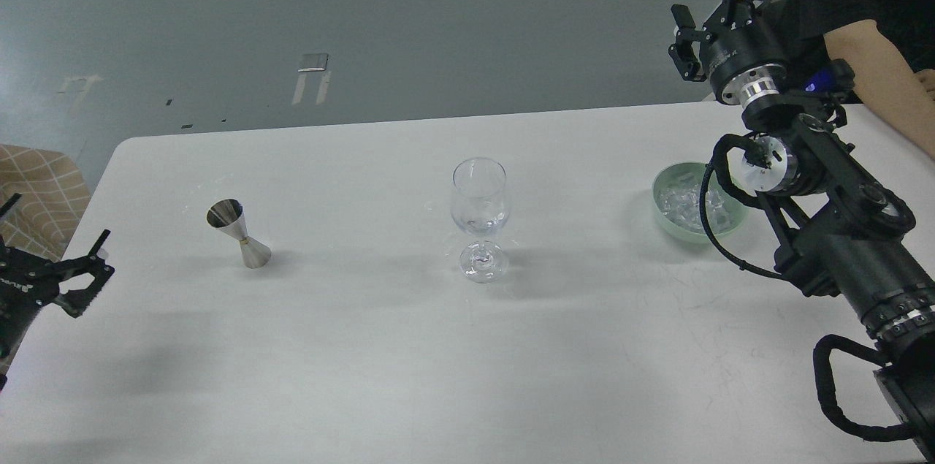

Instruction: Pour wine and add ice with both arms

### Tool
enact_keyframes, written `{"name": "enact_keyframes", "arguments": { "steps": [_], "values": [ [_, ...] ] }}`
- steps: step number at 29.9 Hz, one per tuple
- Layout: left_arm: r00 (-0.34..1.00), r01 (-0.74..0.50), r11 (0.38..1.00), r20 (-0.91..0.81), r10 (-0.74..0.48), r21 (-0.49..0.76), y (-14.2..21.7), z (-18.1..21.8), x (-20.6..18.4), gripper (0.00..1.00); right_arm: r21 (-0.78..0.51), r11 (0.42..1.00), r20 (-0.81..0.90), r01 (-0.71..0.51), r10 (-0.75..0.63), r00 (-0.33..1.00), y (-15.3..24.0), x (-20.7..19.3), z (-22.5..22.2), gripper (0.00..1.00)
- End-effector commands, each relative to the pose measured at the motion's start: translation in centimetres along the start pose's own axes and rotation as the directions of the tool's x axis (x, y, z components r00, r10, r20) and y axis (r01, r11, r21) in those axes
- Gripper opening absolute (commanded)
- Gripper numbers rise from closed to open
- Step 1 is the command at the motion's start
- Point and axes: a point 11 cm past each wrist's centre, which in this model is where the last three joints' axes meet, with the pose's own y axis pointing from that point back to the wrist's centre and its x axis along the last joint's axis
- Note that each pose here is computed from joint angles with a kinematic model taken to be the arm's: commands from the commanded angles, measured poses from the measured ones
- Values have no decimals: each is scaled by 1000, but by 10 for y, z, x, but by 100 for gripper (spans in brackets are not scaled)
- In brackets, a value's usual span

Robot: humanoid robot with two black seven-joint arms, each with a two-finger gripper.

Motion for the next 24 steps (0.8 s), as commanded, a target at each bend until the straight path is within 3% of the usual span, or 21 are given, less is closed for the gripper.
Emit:
{"name": "enact_keyframes", "arguments": {
  "steps": [1, 4, 12, 20, 24],
  "values": [
    [996, 67, 997, 61, -65, -39, -21, 35, -29, 98, -9, 1000, -5, 2, -2, 1000, 0, 1, -1, 100],
    [986, 142, 986, 99, -133, -85, -43, 60, -59, 98, -10, 1000, -5, 2, -2, 1000, 0, 1, -1, 100],
    [981, 192, 962, 55, -185, -195, -86, 97, -101, 98, -12, 1000, -9, 0, 0, 1000, 0, 4, -2, 100],
    [993, 109, 994, 39, -108, -29, -136, 59, -97, 98, -4, 1000, -19, 1, -1, 1000, -1, 7, -7, 100],
    [987, 37, 999, 159, -40, 26, -172, 47, -104, 98, -1, 1000, -29, -5, 5, 1000, 0, 12, -10, 100]
  ]
}}
